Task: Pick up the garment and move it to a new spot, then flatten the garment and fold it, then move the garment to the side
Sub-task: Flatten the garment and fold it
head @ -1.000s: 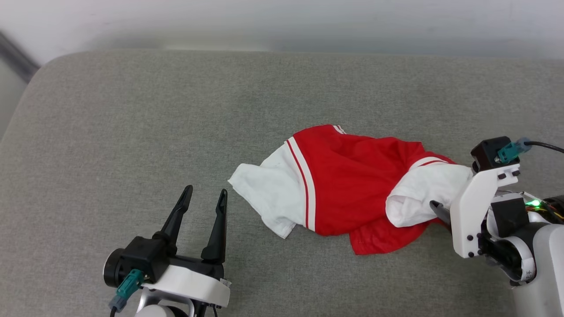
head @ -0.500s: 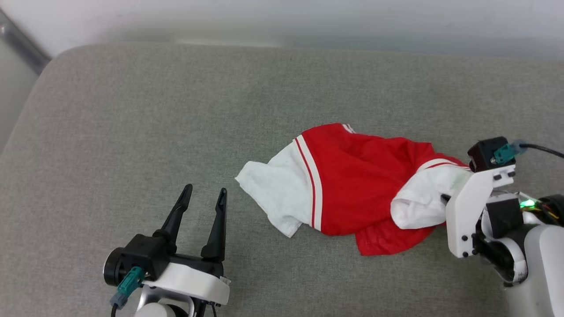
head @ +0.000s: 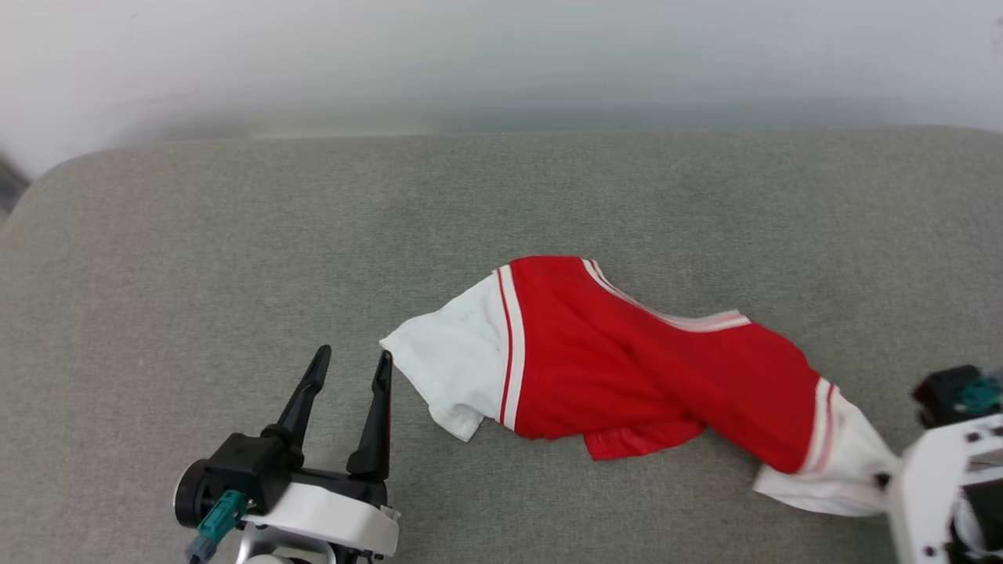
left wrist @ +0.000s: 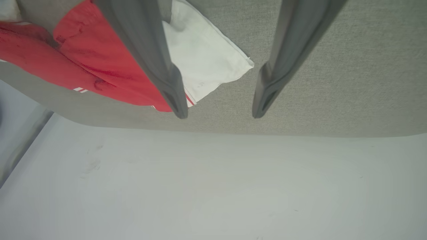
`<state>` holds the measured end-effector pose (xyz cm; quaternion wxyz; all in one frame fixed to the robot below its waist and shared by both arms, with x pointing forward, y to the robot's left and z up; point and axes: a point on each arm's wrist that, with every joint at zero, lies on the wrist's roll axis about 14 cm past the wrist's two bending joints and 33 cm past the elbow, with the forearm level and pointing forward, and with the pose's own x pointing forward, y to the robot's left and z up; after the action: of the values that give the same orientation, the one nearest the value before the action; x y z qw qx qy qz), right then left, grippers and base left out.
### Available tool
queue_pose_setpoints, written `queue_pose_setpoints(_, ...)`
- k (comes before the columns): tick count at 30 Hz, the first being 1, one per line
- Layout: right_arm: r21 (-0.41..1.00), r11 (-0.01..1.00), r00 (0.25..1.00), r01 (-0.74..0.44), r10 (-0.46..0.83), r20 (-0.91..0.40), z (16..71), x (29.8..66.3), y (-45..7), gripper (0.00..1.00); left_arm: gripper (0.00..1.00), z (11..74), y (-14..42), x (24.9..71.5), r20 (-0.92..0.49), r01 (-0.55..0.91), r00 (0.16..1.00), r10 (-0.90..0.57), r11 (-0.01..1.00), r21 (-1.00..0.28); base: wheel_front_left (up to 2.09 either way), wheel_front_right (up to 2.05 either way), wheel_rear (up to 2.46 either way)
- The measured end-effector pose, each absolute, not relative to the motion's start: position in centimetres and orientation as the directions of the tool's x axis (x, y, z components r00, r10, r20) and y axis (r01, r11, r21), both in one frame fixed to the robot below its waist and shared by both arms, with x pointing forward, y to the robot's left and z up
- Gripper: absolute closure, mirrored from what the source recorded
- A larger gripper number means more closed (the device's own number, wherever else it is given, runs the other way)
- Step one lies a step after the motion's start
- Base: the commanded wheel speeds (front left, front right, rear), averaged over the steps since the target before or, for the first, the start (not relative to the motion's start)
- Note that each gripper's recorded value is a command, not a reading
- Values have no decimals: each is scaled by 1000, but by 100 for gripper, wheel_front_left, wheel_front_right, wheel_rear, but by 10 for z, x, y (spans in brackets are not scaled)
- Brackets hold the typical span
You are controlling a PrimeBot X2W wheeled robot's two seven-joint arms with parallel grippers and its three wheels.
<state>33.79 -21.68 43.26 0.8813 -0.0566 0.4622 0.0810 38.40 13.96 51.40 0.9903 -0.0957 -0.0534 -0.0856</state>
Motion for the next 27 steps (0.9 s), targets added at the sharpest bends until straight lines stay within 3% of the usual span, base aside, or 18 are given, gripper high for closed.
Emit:
queue_pose_setpoints(12, -222, 966, 515, -131, -125, -848, 407, 339, -293, 100, 0, 511, 135, 393, 116, 193, 978, -173, 964, -182, 0, 0, 0)
queue_pose_setpoints(13, -236, 962, 513, -137, -135, -848, 404, 340, -296, 96, 0, 510, 136, 393, 114, 191, 978, -172, 965, -182, 0, 0, 0)
queue_pose_setpoints(15, -244, 960, 513, -136, -142, -847, 399, 344, -299, 13, 0, 509, 136, 394, 112, 189, 979, -171, 965, -182, 0, 0, 0)
queue_pose_setpoints(16, -250, 959, 516, -134, -147, -844, 397, 347, -300, 0, 0, 509, 137, 394, 112, 187, 979, -169, 965, -181, 0, 0, 0)
queue_pose_setpoints(20, -294, 948, 563, -120, -179, -807, 401, 356, -311, 0, 0, 514, 140, 393, 124, 179, 980, -158, 966, -184, 0, 0, 0)
queue_pose_setpoints(22, -286, 954, 647, -84, -166, -744, 420, 371, -307, 0, 0, 518, 143, 392, 137, 174, 979, -150, 968, -183, 0, 0, 0)
queue_pose_setpoints(27, -256, 966, 740, -36, -146, -657, 447, 379, -300, 0, 0, 525, 143, 390, 156, 178, 976, -150, 968, -179, 0, 0, 0)
